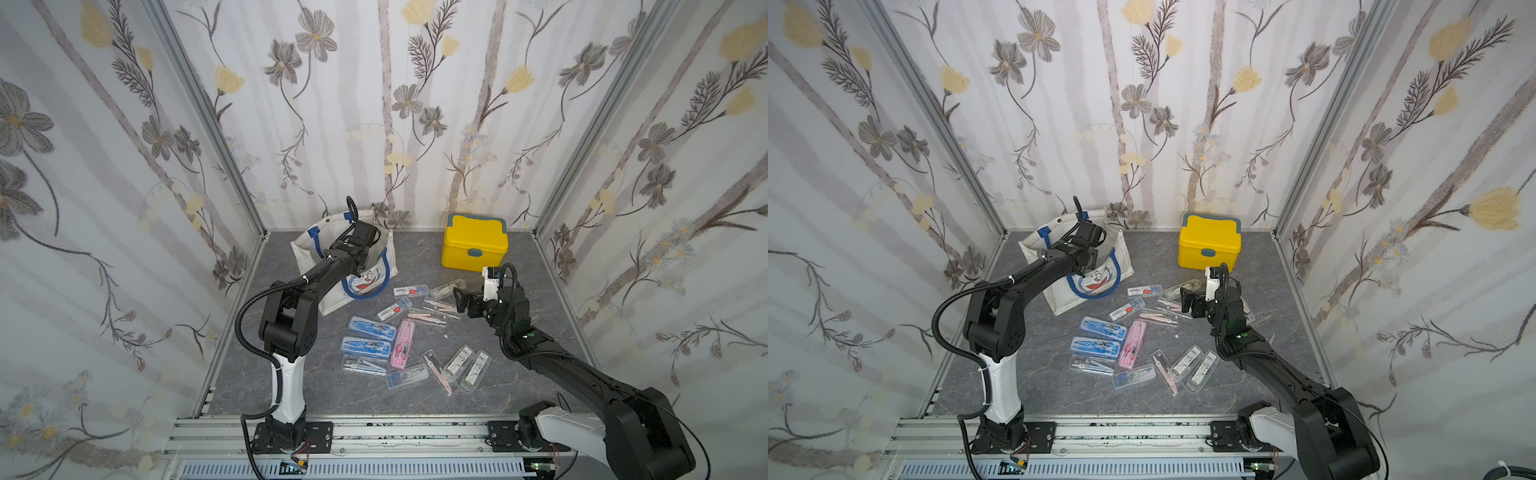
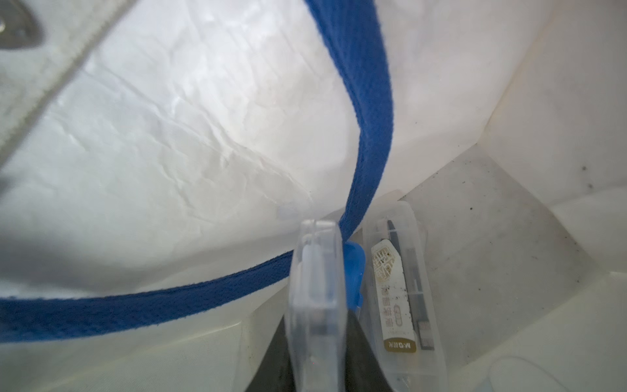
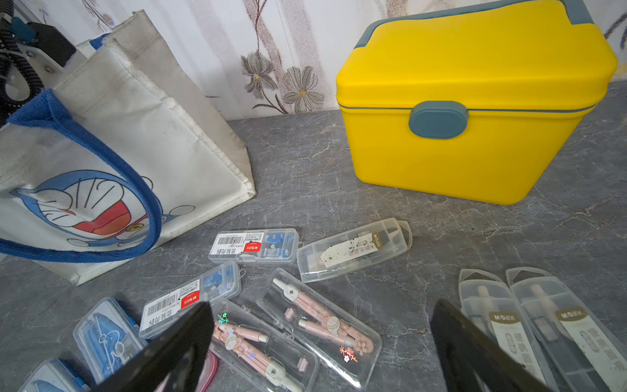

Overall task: Put the compass set into the canvas bag
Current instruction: Place the compass set in the canvas bag.

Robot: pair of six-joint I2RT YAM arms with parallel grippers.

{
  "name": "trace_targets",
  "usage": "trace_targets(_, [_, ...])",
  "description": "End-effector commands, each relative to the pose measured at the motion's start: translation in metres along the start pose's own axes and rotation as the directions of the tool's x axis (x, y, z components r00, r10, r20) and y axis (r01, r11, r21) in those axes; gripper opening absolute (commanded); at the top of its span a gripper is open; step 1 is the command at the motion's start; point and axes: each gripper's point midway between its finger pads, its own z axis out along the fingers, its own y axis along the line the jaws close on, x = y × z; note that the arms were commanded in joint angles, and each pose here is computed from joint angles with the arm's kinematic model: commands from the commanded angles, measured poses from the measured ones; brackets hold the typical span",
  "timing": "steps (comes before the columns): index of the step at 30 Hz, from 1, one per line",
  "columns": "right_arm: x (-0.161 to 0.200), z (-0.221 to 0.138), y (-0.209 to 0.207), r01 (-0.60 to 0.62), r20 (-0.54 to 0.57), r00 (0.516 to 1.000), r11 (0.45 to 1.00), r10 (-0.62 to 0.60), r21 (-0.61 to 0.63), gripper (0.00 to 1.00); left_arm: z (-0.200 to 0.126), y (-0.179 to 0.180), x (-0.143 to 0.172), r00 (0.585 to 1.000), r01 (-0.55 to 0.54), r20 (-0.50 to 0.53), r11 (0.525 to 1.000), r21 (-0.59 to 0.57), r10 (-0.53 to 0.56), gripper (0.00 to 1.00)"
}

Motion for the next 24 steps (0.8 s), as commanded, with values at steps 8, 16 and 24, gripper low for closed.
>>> trace_targets(8, [-0.002, 0.002, -0.003, -0.006, 0.009, 1.000, 1.000, 0.006, 0.021, 1.00, -0.006, 0.004, -0.008, 0.999, 0.030, 0.017, 1.000, -0.007, -0.030, 0.32])
trace_targets(16, [0.000, 0.003, -0.008, -0.006, -0.003, 1.000, 0.999, 0.007, 0.049, 1.00, -0.034, 0.015, -0.035, 0.989, 0.105, 0.097, 0.994, 0.029, -0.108, 0.33])
trace_targets(24, [0.008, 0.010, -0.019, -0.010, -0.044, 0.999, 0.994, 0.015, 0.110, 1.00, -0.085, 0.029, -0.066, 0.939, 0.236, 0.218, 0.961, 0.146, -0.264, 0.37])
